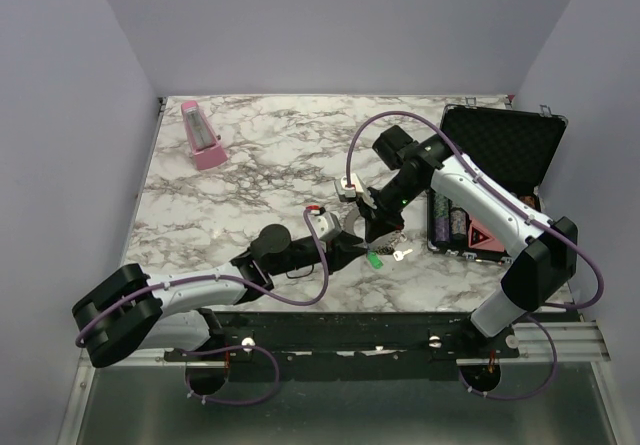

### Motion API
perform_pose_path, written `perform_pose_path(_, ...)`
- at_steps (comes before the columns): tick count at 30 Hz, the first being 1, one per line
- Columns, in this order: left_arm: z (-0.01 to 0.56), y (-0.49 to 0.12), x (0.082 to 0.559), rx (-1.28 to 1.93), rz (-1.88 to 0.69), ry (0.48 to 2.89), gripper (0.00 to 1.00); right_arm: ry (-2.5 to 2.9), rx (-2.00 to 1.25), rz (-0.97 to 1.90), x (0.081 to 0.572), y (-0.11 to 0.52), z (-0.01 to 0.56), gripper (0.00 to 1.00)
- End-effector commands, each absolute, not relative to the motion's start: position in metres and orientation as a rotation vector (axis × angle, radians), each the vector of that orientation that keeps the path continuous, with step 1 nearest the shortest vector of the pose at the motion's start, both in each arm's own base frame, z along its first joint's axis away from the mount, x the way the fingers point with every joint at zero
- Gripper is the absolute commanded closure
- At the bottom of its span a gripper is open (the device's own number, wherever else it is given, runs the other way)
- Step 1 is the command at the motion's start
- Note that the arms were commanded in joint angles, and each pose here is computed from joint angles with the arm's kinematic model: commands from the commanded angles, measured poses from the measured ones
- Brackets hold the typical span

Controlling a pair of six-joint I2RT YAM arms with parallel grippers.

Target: Put the keys on the keyring

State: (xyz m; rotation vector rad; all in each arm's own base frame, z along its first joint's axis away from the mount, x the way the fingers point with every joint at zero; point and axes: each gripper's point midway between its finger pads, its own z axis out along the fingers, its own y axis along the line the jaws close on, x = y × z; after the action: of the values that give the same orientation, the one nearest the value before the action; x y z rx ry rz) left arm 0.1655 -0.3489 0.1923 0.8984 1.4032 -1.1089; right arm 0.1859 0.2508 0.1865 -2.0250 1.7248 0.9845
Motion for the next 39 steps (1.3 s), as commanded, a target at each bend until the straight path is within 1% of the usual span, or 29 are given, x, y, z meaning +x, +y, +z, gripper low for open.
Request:
perform_pose_path(1, 0.207, -0.354, 0.167, 0.906, -1.124, 1.352, 0.66, 1.714, -2.012, 1.041, 0.181, 0.256, 0.193, 0.99)
perform_pose_path(2, 0.206, -0.355, 0.167, 0.909, -1.126, 1.354, 0.66, 1.711, -2.013, 1.046, 0.18, 0.256, 0.194, 0.99)
perform_pose_path(4, 0.206, -0.355, 0.167, 0.913, -1.124, 1.355, 0.73, 1.713, -2.012, 1.048, 0.18, 0.256, 0.194, 0.99)
perform_pose_path(9, 0.204, -0.356, 0.166, 0.928, -1.125, 1.363, 0.78, 1.709, -2.013, 1.058, 0.179, 0.257, 0.194, 0.99)
perform_pose_path(28, 0.194, -0.355, 0.169, 0.935, -1.114, 1.418, 0.79, 1.705, -2.004, 1.072, 0.178, 0.258, 0.196, 0.99)
perform_pose_path(33, 0.195, -0.357, 0.169, 0.941, -1.12, 1.418, 0.87, 1.699, -2.003, 1.08, 0.177, 0.259, 0.197, 0.99)
perform_pose_path(36, 0.193, -0.357, 0.168, 0.949, -1.124, 1.425, 1.0, 1.702, -2.0, 1.085, 0.176, 0.259, 0.197, 0.99)
perform_pose_path(39, 0.193, -0.357, 0.169, 0.94, -1.128, 1.437, 1.0, 1.7, -1.995, 1.098, 0.175, 0.26, 0.197, 0.99)
